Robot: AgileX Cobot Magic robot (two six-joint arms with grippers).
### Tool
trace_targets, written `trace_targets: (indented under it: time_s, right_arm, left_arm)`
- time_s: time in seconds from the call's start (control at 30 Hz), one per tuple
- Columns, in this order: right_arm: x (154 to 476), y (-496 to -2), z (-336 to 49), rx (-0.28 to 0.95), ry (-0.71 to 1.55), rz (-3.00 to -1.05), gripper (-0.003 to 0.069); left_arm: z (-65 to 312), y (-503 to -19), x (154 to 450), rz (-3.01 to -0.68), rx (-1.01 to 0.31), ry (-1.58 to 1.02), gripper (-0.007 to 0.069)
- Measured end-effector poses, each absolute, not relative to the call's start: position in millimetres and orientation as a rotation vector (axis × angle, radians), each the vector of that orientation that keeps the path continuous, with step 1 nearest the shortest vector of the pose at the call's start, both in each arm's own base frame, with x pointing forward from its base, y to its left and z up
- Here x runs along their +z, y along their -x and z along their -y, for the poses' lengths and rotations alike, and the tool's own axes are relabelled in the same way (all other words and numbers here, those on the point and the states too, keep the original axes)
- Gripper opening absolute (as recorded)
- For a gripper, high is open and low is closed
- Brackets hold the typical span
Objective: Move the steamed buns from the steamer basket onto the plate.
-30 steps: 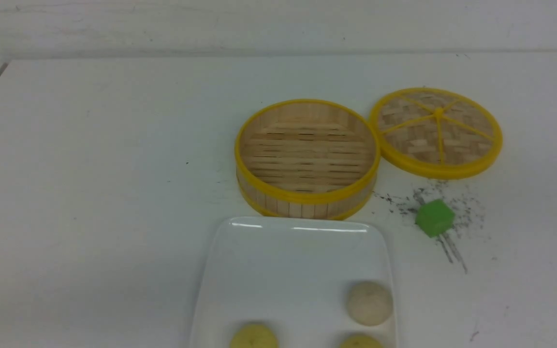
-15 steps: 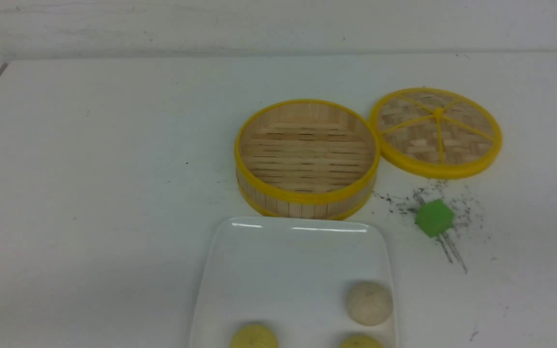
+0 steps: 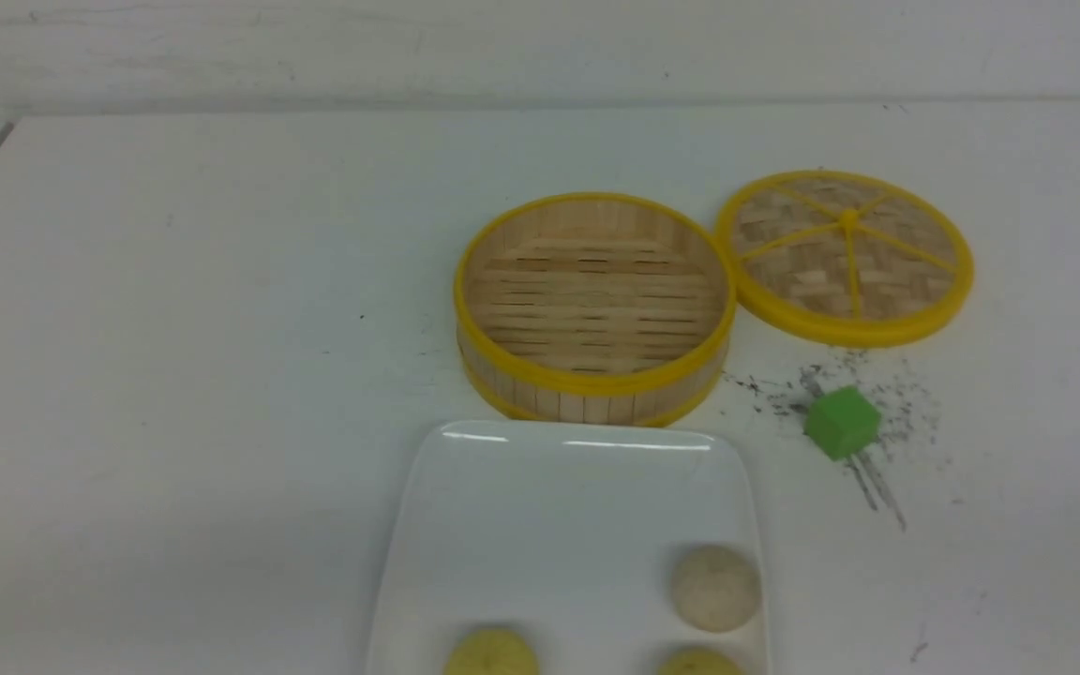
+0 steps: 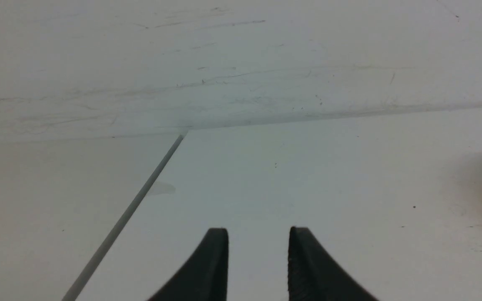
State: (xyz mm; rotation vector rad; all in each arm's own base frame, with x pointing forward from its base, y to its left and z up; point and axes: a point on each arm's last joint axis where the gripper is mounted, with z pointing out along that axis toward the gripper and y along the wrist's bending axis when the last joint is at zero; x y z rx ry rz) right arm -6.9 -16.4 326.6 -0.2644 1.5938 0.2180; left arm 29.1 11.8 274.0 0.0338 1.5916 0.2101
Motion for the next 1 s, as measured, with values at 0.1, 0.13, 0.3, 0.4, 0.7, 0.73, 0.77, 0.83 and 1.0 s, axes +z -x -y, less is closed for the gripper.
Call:
trace_targets:
  time_s: [0.1,0.13,0.3,0.4,0.7,0.73,0.77,0.83,1.0]
  right_arm:
    - [313.5,-4.2,10.4,0.214,0.281,-1.588,0.0432]
    - [306.7,-9.3,8.3,0.201,0.291,-1.586,0.0432]
    - [276.4,-26.3,1.6,0.139,0.339,-1.618,0.0432]
    - [258.5,-32.9,-0.9,0.113,0.364,-1.661,0.0427]
    - [249.0,-36.3,-1.9,0.093,0.380,-1.678,0.0370]
    - [249.0,-36.2,-2.0,0.093,0.380,-1.678,0.0367]
    - [249.1,-36.3,-1.9,0.093,0.380,-1.677,0.0349]
    - [249.1,-36.3,-1.9,0.093,0.380,-1.677,0.0328]
    - [249.1,-36.3,-1.9,0.093,0.380,-1.677,0.0261]
  left_arm:
    - [-11.8,-29.1,274.0,-1.592,0.210,-0.034,0.0238]
    - [-11.8,-29.1,274.0,-1.592,0.210,-0.034,0.0238]
    - [-11.8,-29.1,274.0,-1.592,0.210,-0.034,0.0238]
    - [-11.8,-29.1,274.0,-1.592,0.210,-0.034,0.0238]
    - [-11.9,-29.1,273.9,-1.593,0.210,-0.034,0.0239]
    - [-11.9,-29.1,273.8,-1.594,0.210,-0.033,0.0239]
    - [-12.1,-29.0,273.2,-1.600,0.211,-0.032,0.0239]
    - [-12.4,-28.9,272.0,-1.613,0.214,-0.029,0.0239]
    - [-13.6,-28.5,268.0,-1.658,0.221,-0.019,0.0239]
